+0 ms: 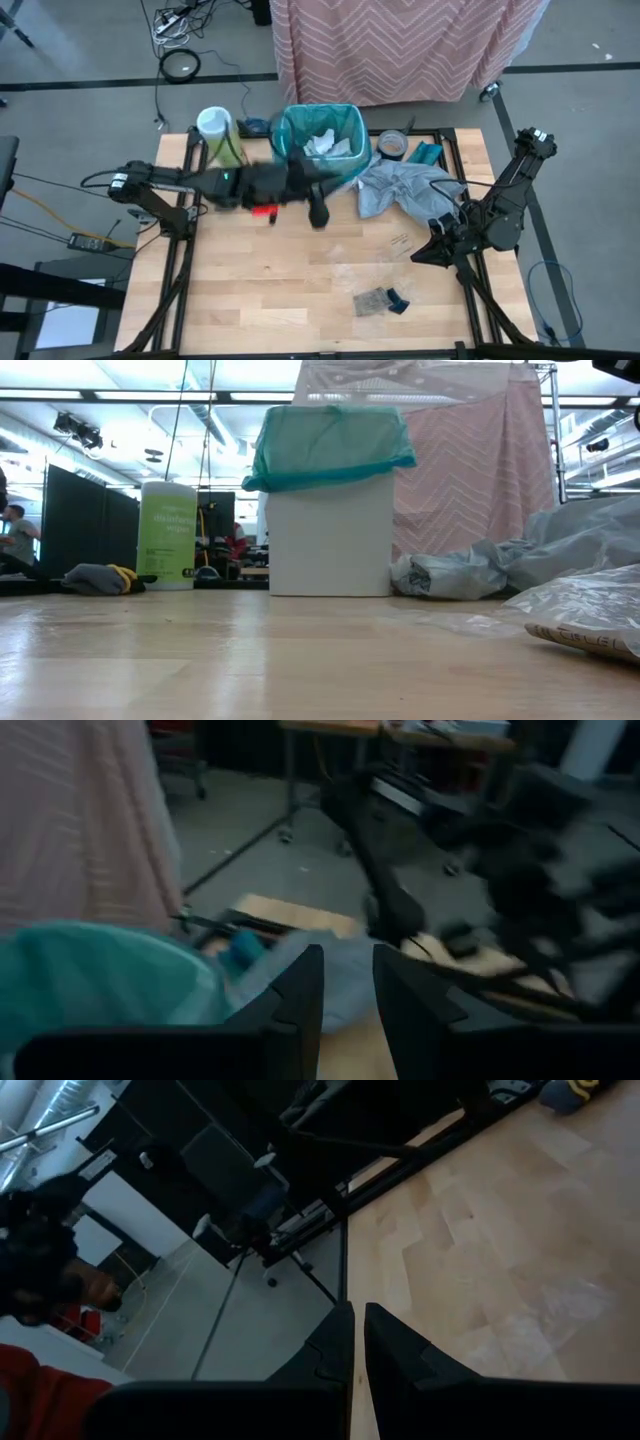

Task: Place trash/remove bag and relplace
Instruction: Put the transparent plastic material into the trash bin

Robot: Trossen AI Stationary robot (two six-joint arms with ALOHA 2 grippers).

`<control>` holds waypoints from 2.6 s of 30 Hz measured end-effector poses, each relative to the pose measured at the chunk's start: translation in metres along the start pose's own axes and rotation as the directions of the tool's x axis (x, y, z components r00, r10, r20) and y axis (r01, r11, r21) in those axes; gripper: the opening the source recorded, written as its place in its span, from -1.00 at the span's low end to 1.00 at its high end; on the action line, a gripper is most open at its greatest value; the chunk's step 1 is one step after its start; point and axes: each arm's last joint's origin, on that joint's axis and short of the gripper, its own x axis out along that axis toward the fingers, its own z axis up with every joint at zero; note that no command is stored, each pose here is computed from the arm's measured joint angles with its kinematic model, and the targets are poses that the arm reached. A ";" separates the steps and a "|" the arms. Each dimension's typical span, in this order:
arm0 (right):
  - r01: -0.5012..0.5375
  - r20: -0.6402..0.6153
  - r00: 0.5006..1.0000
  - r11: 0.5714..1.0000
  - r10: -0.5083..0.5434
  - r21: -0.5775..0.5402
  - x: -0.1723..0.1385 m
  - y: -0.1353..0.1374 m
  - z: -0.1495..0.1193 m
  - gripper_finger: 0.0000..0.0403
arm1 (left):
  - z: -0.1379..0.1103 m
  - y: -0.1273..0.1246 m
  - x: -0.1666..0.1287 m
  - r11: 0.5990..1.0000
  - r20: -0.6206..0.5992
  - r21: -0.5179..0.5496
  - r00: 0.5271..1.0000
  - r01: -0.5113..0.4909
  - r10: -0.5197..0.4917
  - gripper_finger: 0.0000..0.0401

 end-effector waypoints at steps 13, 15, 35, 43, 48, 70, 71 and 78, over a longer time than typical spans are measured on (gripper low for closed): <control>0.009 -0.008 1.000 1.000 -0.009 -0.008 0.001 -0.001 -0.001 -0.90 | -0.135 -0.049 0.055 0.999 -0.140 -0.041 0.990 0.008 -0.014 -0.52; 0.011 -0.009 1.000 1.000 -0.011 0.000 0.001 -0.001 -0.002 -0.90 | -0.153 -0.053 0.066 0.999 -0.159 -0.036 0.987 0.022 -0.028 -0.52; 0.042 -0.076 0.996 0.998 -0.039 0.047 0.018 0.002 -0.018 -0.90 | -0.252 -0.101 0.072 0.986 -0.401 0.088 0.911 0.141 -0.094 -0.52; 0.045 -0.075 0.996 0.996 -0.040 0.073 0.018 0.002 -0.018 -0.90 | -0.272 -0.104 0.077 0.989 -0.377 0.128 0.926 0.079 -0.025 -0.52; 0.051 -0.071 0.996 0.995 -0.045 0.082 0.019 0.001 -0.017 -0.90 | -0.283 -0.109 0.076 0.985 -0.394 0.144 0.919 0.091 -0.028 -0.52; 0.067 -0.027 0.998 0.992 -0.064 0.108 0.023 -0.002 -0.010 -0.90 | -0.324 -0.121 0.081 0.981 -0.376 0.159 0.925 0.115 -0.047 -0.52; 0.067 -0.026 0.998 0.992 -0.065 0.109 0.024 -0.002 -0.010 -0.90 | -0.326 -0.122 0.082 0.983 -0.368 0.149 0.929 0.109 -0.048 -0.52; 0.066 -0.024 0.998 0.992 -0.063 0.110 0.024 -0.002 -0.010 -0.90 | -0.332 -0.122 0.085 0.990 -0.392 0.079 0.917 0.113 -0.073 -0.73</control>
